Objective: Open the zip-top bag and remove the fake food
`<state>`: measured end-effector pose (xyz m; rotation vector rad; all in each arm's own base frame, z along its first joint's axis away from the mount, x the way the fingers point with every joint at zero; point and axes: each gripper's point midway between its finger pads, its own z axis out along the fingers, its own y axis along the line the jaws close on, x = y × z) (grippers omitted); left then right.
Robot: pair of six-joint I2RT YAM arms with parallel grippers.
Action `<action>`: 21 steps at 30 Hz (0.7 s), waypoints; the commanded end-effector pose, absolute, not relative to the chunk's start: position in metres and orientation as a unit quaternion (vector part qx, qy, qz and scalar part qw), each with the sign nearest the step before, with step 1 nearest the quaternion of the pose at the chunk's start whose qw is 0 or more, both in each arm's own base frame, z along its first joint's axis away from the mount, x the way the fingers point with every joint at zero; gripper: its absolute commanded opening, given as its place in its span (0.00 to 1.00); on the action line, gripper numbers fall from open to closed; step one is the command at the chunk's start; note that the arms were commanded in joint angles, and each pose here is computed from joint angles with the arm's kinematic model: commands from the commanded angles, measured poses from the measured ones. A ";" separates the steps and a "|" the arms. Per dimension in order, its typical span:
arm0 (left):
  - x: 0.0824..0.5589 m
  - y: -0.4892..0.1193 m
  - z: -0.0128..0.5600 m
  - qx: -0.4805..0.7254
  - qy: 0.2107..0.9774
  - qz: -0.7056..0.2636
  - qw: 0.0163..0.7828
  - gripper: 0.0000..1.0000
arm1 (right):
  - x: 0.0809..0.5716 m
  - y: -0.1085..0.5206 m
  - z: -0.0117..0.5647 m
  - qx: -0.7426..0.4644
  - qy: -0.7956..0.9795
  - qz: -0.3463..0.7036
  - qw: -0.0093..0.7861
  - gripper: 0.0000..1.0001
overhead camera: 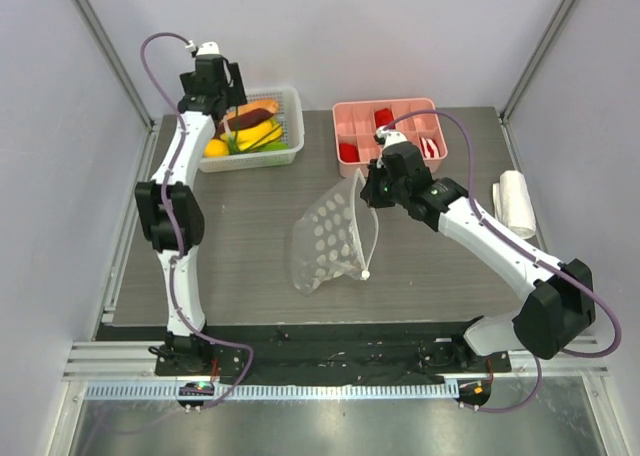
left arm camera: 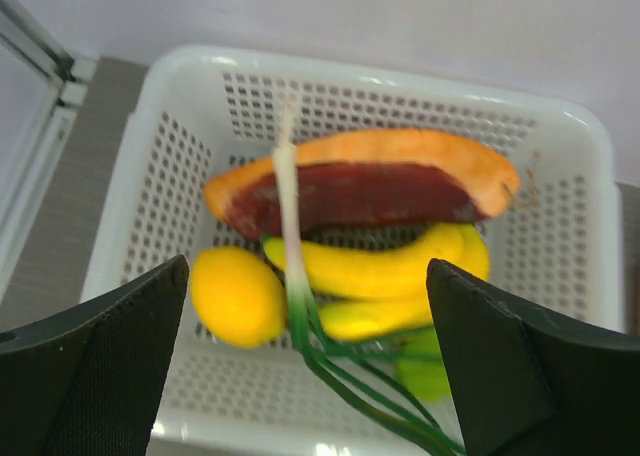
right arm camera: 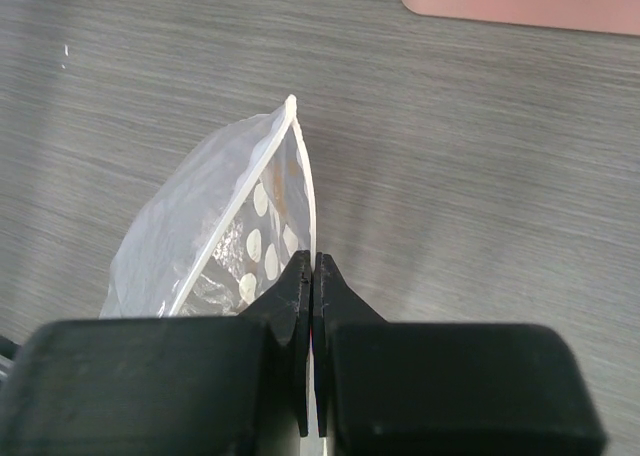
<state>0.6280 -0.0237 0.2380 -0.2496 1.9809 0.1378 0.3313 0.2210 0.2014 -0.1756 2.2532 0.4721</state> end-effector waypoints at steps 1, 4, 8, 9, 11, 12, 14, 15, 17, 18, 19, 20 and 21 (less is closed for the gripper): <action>0.556 -0.062 0.334 -0.158 0.805 -0.049 0.570 1.00 | 0.345 0.234 0.201 -0.056 0.879 0.217 0.421 0.01; 0.517 -0.078 0.341 -0.166 0.820 -0.107 0.537 1.00 | 0.352 0.237 0.192 -0.050 0.882 0.218 0.415 0.01; 0.460 -0.133 0.328 -0.111 0.839 -0.208 0.491 1.00 | 0.369 0.225 0.174 -0.036 0.893 0.197 0.402 0.12; 0.447 -0.151 0.328 -0.090 0.839 -0.228 0.485 1.00 | 0.374 0.217 0.171 -0.030 0.897 0.189 0.398 0.22; 0.414 -0.163 0.316 -0.077 0.845 -0.252 0.465 1.00 | 0.376 0.207 0.161 -0.035 0.911 0.159 0.379 0.45; 0.404 -0.174 0.315 -0.065 0.839 -0.276 0.463 1.00 | 0.380 0.194 0.159 -0.025 0.915 0.123 0.384 0.52; 0.364 -0.193 0.300 -0.059 0.835 -0.311 0.451 1.00 | 0.374 0.179 0.155 -0.024 0.923 0.084 0.375 0.68; 0.355 -0.202 0.311 -0.049 0.813 -0.337 0.472 1.00 | 0.369 0.169 0.152 -0.019 0.927 0.060 0.368 0.73; 0.317 -0.216 0.299 -0.038 0.808 -0.361 0.464 1.00 | 0.362 0.159 0.152 -0.010 0.931 0.041 0.361 0.81; 0.306 -0.219 0.298 -0.035 0.806 -0.364 0.465 1.00 | 0.354 0.151 0.154 -0.005 0.934 0.029 0.357 0.84; 0.295 -0.223 0.292 -0.035 0.807 -0.361 0.466 1.00 | 0.348 0.145 0.153 -0.001 0.935 0.022 0.354 0.86; 0.279 -0.220 0.288 -0.038 0.804 -0.366 0.468 1.00 | 0.343 0.140 0.156 0.011 0.934 0.015 0.357 0.91; 0.272 -0.219 0.283 -0.038 0.804 -0.366 0.467 1.00 | 0.335 0.132 0.167 0.018 0.929 0.011 0.369 0.92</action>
